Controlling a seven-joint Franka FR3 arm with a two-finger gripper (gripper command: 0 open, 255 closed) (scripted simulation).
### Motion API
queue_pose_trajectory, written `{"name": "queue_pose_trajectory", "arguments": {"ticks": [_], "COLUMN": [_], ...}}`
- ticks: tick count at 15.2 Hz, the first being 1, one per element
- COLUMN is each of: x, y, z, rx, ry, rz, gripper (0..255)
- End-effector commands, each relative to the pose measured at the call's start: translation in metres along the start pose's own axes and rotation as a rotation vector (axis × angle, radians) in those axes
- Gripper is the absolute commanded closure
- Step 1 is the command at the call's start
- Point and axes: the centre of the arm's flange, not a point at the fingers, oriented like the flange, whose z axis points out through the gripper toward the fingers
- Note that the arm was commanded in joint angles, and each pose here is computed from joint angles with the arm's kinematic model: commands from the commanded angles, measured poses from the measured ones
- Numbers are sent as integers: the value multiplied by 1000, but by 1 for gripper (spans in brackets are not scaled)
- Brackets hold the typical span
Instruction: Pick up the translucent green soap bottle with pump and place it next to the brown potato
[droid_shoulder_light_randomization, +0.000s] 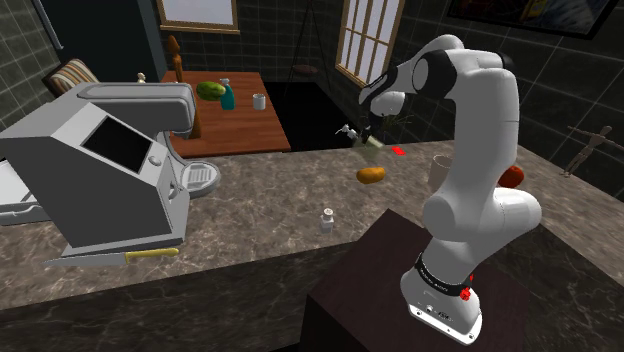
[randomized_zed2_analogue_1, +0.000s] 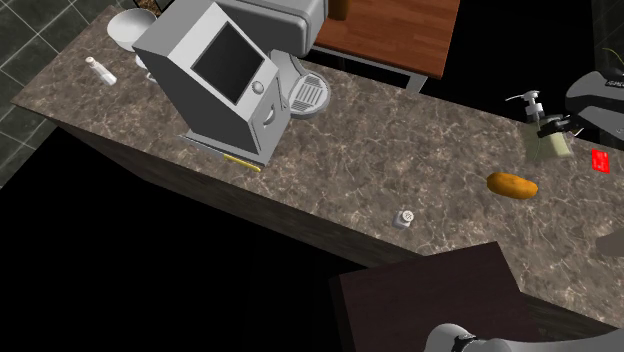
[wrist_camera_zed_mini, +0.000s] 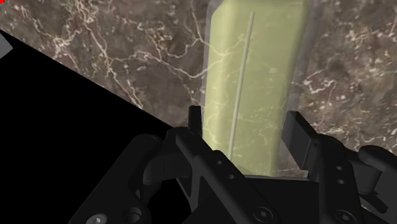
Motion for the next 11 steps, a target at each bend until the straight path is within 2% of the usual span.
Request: {"name": "queue_pose_trajectory", "arguments": {"ticks": [1,2,7,11], "x": [-4,-3,-4,-3], "y": [1,1,1,1], "z": [6,5,6,-44], "rx": [8,8,8,8], "ry": [-13,-13,-13,-13], "rz": [3,3,3,3], "gripper": [255,0,0,0]}}
